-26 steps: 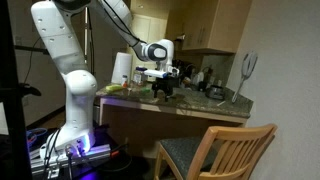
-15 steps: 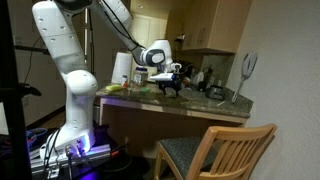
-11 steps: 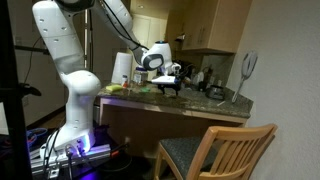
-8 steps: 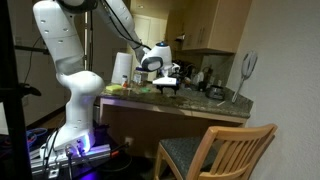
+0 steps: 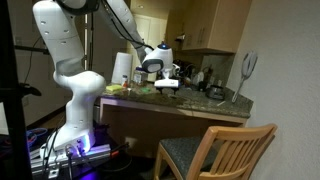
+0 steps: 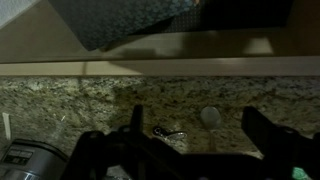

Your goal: Pick up the spoon from the counter and place it on the green object

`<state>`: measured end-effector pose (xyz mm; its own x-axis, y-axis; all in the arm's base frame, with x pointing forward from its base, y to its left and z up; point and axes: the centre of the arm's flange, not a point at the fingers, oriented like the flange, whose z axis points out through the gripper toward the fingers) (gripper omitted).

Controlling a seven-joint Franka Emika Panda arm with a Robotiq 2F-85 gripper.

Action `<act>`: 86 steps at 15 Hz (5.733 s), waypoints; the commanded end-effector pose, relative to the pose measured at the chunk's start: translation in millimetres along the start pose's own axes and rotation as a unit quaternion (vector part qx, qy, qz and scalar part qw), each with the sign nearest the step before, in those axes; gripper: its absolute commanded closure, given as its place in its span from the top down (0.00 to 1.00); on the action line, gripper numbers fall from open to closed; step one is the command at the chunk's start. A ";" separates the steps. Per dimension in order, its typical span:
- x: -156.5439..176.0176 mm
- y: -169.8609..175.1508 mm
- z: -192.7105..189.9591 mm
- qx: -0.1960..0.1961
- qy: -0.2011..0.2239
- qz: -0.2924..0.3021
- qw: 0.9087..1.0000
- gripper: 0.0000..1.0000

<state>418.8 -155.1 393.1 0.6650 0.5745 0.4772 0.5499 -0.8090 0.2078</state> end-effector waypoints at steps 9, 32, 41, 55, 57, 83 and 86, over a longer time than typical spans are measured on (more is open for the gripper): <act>90.7 -10.5 -6.0 -0.057 0.085 -0.044 0.994 1.00; 75.2 -45.0 134.1 0.115 0.003 0.040 0.993 1.00; 79.6 -48.9 125.7 0.080 -0.005 0.045 0.996 1.00; 73.3 -37.8 155.6 0.060 -0.016 0.051 0.997 0.12; 73.9 -39.0 156.2 0.064 -0.015 0.056 0.996 0.11; 143.5 -91.6 50.9 0.294 0.035 -0.049 0.954 0.11; 160.6 -108.2 64.4 0.256 0.048 -0.071 0.963 0.11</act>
<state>491.6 14.3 403.3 0.5659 0.6288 0.5332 0.8121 -0.5368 -0.2289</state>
